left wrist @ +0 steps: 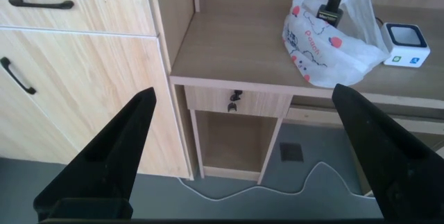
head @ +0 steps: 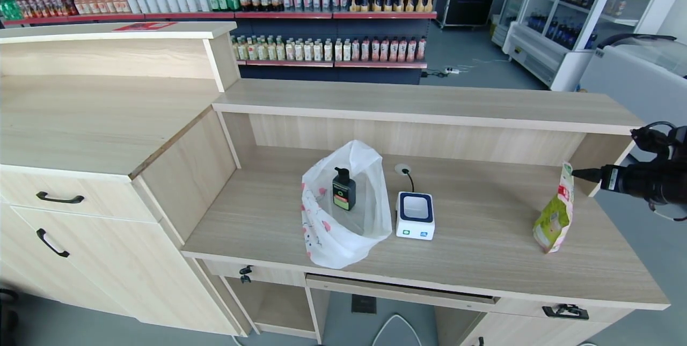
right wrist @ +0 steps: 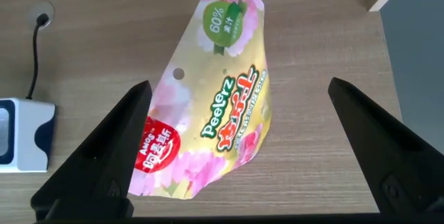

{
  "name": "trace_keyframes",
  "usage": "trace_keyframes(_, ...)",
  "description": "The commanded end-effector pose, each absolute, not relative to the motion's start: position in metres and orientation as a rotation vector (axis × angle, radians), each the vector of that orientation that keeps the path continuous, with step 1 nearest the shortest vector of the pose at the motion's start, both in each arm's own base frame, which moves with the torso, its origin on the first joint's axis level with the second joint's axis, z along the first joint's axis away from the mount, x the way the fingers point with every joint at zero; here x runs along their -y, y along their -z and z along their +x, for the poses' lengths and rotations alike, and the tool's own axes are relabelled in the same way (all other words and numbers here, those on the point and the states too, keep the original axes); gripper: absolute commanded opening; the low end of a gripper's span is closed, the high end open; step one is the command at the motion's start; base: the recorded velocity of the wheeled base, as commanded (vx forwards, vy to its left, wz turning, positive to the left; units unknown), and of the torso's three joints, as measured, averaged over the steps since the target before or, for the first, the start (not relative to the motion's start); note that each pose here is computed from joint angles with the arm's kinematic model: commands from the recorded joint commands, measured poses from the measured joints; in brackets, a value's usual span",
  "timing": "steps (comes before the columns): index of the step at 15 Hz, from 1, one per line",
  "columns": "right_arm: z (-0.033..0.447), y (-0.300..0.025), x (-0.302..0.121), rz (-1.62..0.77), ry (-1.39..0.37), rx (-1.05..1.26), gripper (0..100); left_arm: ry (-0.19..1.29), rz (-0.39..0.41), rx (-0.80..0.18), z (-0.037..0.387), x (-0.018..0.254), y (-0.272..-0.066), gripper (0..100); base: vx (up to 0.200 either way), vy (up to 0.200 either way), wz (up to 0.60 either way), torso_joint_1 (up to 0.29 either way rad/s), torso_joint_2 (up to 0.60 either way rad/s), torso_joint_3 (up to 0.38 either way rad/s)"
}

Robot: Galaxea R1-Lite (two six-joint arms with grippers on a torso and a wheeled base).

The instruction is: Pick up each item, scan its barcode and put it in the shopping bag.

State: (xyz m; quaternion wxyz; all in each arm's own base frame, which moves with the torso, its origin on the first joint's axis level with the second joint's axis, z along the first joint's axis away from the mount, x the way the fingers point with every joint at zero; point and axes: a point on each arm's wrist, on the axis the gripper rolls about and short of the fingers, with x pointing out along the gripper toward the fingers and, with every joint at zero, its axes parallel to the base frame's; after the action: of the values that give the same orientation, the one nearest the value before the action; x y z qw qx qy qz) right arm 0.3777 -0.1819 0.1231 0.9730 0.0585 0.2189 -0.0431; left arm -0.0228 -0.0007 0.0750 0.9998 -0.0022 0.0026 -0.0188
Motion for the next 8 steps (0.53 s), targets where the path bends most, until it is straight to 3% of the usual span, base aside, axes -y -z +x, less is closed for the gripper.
trace_keyframes(1,0.386,-0.109,0.182,0.126,0.077,-0.466,100,0.037,-0.005,-0.006,-0.023,0.001,-0.075,100,0.000,0.000,0.00,0.000,0.00,0.000)
trace_keyframes(8,0.409,-0.083,0.164,0.111,0.016,-0.482,100,0.038,-0.005,-0.006,-0.023,0.001,-0.075,100,0.000,0.000,0.00,0.000,0.00,0.000)
